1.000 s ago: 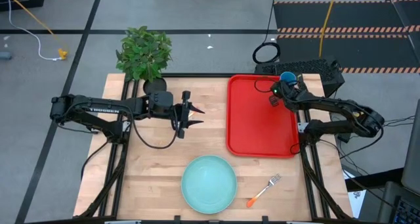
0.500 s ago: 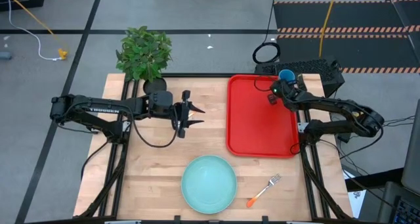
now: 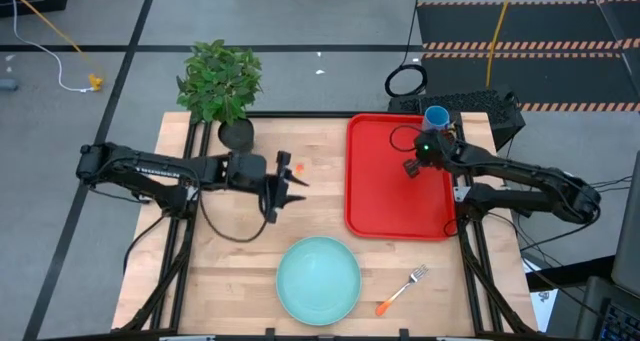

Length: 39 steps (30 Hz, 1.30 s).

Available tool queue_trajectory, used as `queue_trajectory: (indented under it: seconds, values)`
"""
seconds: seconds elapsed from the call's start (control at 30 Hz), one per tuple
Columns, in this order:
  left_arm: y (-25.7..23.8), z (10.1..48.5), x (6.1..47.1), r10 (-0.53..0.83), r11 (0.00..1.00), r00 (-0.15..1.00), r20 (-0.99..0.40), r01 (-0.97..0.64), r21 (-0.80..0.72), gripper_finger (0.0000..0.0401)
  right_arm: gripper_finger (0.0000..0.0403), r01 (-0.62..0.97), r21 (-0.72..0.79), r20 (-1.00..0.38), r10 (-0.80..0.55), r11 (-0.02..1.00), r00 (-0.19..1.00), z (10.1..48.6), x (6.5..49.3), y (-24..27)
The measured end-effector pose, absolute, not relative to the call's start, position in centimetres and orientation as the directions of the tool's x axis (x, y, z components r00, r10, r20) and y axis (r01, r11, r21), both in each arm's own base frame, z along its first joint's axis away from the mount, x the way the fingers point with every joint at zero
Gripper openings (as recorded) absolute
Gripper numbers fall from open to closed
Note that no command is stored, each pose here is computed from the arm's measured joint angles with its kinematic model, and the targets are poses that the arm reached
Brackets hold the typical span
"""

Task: Pick and place plate/cup/fork/spoon on tray
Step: Put the light green plate on the red tray

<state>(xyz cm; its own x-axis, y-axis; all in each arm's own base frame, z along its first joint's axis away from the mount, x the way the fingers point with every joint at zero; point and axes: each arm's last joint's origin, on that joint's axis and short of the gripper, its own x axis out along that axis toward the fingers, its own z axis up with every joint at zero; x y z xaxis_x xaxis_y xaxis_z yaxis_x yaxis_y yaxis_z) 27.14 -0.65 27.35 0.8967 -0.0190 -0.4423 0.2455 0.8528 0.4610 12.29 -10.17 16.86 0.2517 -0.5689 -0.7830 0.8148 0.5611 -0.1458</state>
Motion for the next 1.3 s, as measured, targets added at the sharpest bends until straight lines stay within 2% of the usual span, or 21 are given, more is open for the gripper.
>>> queue_trajectory:
  seconds: [0.2,0.5,0.73,0.93,1.07,1.3]
  values:
    - [-4.0,27.3,26.8,-0.122,0.800,0.887,-0.445,0.354,0.484,0.0163,0.0000,0.745,0.019,-0.790,-0.447,0.666,0.420,17.6,12.9,-8.9]
    - [-7.4,27.3,25.8,-0.226,0.847,0.819,-0.528,0.432,0.309,0.0163,0.0000,0.644,0.148,-0.734,-0.352,0.751,0.580,20.7,15.4,-6.8]
    - [-11.2,27.1,23.7,-0.196,0.836,0.772,-0.604,0.454,0.309,0.0163,0.0000,0.529,0.226,-0.657,-0.273,0.818,0.702,22.5,17.1,-4.3]
    - [-14.8,25.7,22.1,-0.264,0.815,0.694,-0.670,0.532,0.230,0.0163,0.0000,0.537,0.242,-0.589,-0.317,0.808,0.743,23.0,18.1,-3.1]
    - [-17.5,24.2,21.5,-0.290,0.772,0.656,-0.697,0.590,0.234,0.0164,0.0000,0.517,0.307,-0.592,-0.266,0.799,0.761,22.6,18.9,-1.9]
    - [-19.1,20.6,22.1,-0.232,0.707,0.568,-0.790,0.656,0.264,0.0164,0.0000,0.448,0.387,-0.608,-0.143,0.806,0.781,21.6,20.4,1.2]
